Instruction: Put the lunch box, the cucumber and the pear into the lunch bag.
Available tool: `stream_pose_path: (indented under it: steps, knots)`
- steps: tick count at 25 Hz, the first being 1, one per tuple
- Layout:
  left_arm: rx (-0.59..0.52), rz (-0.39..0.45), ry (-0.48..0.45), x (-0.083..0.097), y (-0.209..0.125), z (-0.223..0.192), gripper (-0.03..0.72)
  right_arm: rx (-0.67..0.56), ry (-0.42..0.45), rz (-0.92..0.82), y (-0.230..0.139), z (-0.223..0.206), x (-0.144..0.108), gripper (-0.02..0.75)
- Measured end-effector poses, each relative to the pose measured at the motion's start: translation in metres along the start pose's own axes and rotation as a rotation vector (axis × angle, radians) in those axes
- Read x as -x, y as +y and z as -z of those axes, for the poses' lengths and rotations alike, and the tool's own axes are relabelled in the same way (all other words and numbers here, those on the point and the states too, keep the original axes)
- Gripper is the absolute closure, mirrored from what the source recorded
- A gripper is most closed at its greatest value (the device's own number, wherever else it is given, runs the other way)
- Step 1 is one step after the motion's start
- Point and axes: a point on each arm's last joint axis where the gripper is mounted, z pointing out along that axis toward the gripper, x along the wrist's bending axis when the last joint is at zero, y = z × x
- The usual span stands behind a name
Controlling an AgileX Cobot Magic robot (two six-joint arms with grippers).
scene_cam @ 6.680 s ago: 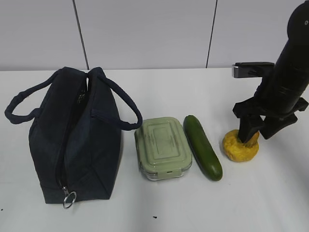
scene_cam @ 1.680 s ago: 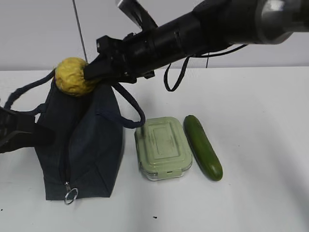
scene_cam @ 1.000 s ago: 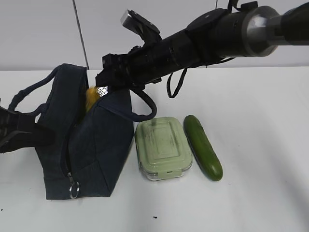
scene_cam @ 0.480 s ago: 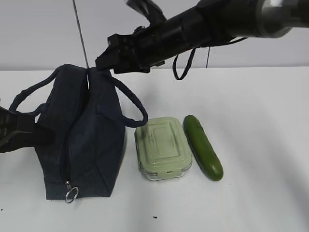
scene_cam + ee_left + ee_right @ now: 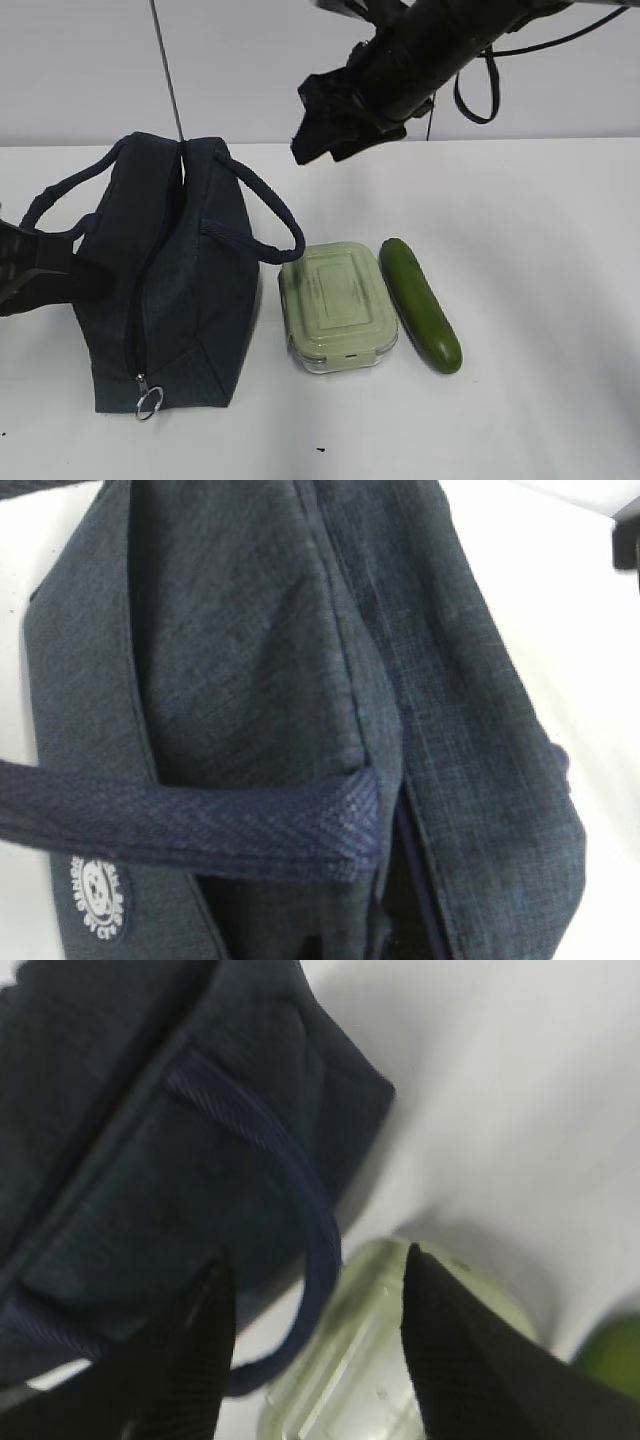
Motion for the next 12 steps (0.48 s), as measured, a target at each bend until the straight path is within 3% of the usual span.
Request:
stream_pose_path:
  steps: [4, 8, 12]
  knots:
    - [0.0, 0.002, -0.002, 0.0, 0.0, 0.0, 0.704, -0.203, -0.166, -0.088, -0.019, 0.005, 0.013, 0.318]
    - [-0.002, 0.006, -0.009, 0.001, 0.0, 0.0, 0.704, -0.326, -0.34, -0.12, -0.03, 0.011, 0.027, 0.318]
    - [-0.004, 0.007, -0.012, 0.001, 0.0, 0.0, 0.704, -0.354, -0.378, -0.12, -0.033, 0.006, 0.033, 0.317]
